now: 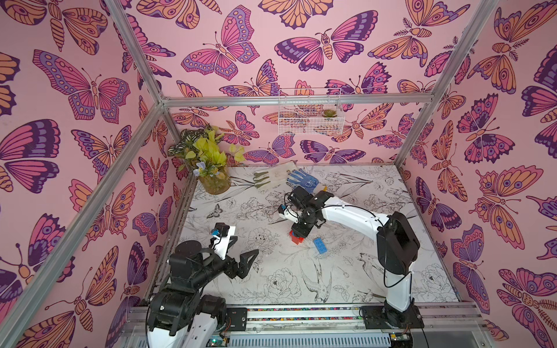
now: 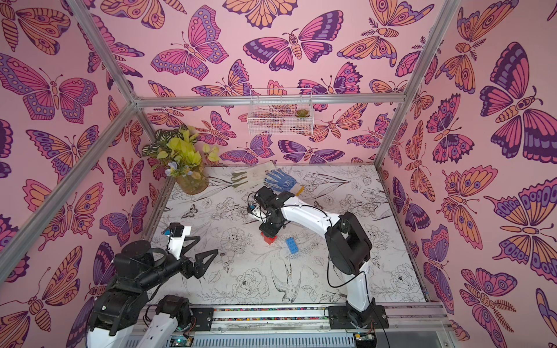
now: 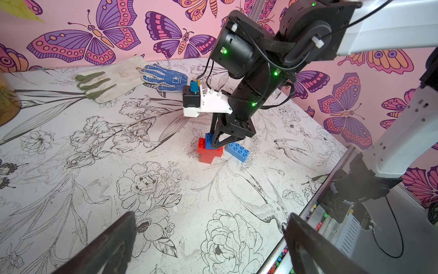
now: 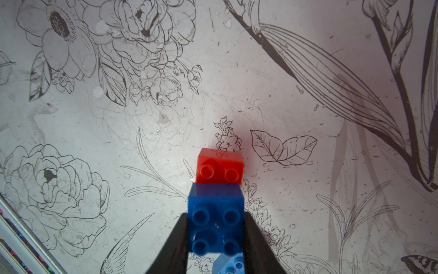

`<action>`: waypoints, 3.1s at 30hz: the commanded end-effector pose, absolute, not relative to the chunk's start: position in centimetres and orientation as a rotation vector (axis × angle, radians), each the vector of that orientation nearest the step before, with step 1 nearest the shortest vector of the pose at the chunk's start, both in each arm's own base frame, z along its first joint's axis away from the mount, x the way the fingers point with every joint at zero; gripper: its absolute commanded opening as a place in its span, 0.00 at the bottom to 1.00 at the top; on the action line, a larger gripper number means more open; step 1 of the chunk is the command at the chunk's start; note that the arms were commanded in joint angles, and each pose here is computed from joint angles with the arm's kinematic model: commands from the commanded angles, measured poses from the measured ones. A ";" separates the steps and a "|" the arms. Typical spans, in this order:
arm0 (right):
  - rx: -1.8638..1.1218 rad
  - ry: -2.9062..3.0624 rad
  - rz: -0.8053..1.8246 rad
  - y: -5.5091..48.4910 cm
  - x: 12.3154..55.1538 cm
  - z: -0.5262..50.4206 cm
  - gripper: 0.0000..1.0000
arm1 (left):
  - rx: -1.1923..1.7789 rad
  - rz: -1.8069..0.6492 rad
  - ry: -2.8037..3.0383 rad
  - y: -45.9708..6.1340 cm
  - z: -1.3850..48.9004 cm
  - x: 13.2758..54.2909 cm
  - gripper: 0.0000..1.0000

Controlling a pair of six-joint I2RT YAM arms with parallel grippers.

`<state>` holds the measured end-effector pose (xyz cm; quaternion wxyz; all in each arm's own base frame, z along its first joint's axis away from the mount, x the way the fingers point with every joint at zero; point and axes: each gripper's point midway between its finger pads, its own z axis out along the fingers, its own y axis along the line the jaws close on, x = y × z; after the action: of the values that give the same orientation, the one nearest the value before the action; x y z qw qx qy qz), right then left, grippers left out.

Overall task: Assemble the letter f with lego
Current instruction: Assemble the lego brick with the lego brick.

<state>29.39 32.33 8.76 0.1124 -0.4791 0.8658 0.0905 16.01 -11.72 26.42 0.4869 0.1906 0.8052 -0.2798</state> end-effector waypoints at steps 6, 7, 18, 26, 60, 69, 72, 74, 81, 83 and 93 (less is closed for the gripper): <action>-1.385 2.638 0.221 31.3 28.4 7.4 0.20 | 0.473 -0.688 1.945 -11.9 26.3 15.9 0.99; -1.381 2.641 0.220 31.2 28.3 7.4 0.20 | 0.473 -0.687 1.945 -11.9 26.3 15.9 0.99; -1.373 2.657 0.226 31.3 27.0 6.9 0.20 | 0.473 -0.688 1.946 -11.9 26.3 15.9 0.99; -1.362 2.664 0.215 31.0 26.8 6.9 0.19 | 0.474 -0.689 1.948 -11.9 26.3 16.0 0.99; -1.433 2.704 0.180 29.9 25.8 3.9 0.19 | 0.474 -0.687 1.940 -11.9 26.4 15.8 0.99; -1.425 2.692 0.184 29.8 25.8 4.9 0.19 | 0.474 -0.688 1.940 -11.9 26.4 15.8 0.99; -1.424 2.691 0.180 29.7 25.8 5.1 0.19 | 0.473 -0.687 1.941 -11.9 26.4 15.9 0.99; -1.425 2.692 0.180 29.6 25.7 5.3 0.19 | 0.472 -0.686 1.942 -11.9 26.4 15.9 0.99; -1.426 2.699 0.175 29.4 25.4 5.2 0.19 | 0.473 -0.685 1.942 -11.9 26.3 15.9 0.99; -1.426 2.699 0.174 29.3 25.3 5.2 0.19 | 0.471 -0.685 1.944 -11.8 26.3 15.9 0.99; -1.431 2.704 0.168 29.4 25.1 4.5 0.18 | 0.471 -0.686 1.945 -11.9 26.3 15.9 0.99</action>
<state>28.49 32.01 8.14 0.1305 -0.4574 0.8755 0.0851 15.91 -11.70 26.53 0.4897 0.1913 0.8034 -0.2796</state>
